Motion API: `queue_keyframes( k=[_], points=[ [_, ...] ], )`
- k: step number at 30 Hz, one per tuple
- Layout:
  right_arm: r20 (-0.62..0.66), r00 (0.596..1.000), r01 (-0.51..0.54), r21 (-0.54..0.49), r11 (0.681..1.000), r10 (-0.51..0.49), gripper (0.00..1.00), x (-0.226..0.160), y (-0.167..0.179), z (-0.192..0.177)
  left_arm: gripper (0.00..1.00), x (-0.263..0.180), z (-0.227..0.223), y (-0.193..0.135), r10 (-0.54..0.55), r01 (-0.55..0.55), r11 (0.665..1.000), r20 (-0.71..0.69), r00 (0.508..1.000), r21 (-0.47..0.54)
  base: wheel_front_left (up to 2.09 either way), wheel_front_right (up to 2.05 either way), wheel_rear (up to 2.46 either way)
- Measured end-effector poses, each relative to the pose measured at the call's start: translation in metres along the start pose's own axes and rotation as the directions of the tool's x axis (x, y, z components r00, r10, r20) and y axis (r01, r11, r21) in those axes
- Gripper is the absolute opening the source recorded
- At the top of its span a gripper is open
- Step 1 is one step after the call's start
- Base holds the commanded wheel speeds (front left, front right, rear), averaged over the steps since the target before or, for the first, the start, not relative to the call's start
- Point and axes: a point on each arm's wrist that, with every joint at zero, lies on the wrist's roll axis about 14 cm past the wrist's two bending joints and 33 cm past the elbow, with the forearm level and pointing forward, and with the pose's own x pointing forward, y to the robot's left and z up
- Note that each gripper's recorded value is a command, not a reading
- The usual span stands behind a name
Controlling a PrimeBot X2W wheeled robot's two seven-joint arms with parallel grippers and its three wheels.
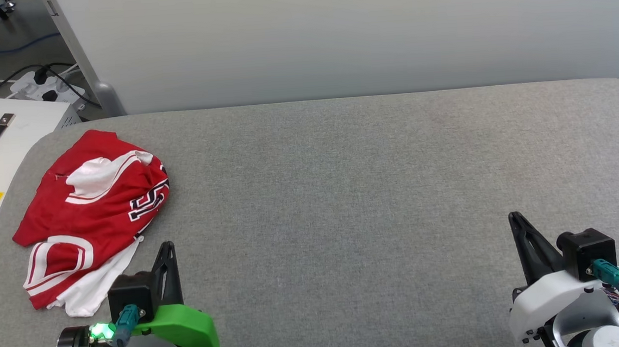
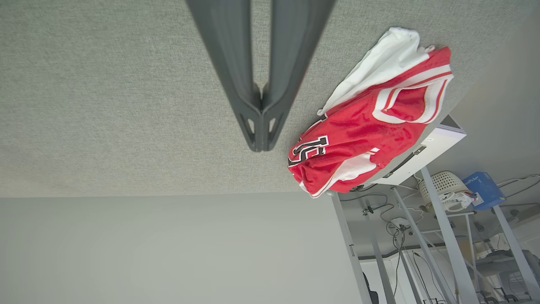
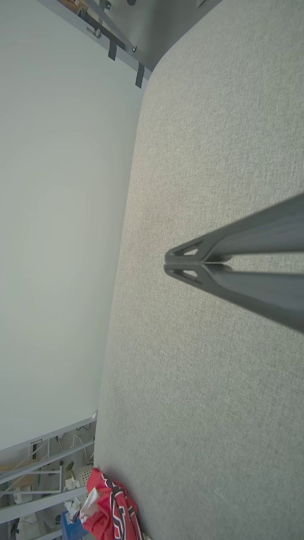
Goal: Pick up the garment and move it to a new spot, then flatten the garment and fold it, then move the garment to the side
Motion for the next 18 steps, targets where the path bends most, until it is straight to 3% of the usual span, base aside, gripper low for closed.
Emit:
queue_keyframes(
  k=[18],
  points=[
    [0.0, 1.0, 0.0, 0.0, 1.0, 0.0, 0.0, 0.0, 0.0, 0.0001, 0.0, 0.0, 0.0, 0.0, 0.0, 0.0, 1.0, 0.0, 1.0, 0.0, 0.0, 0.0, 0.0]
  ],
)
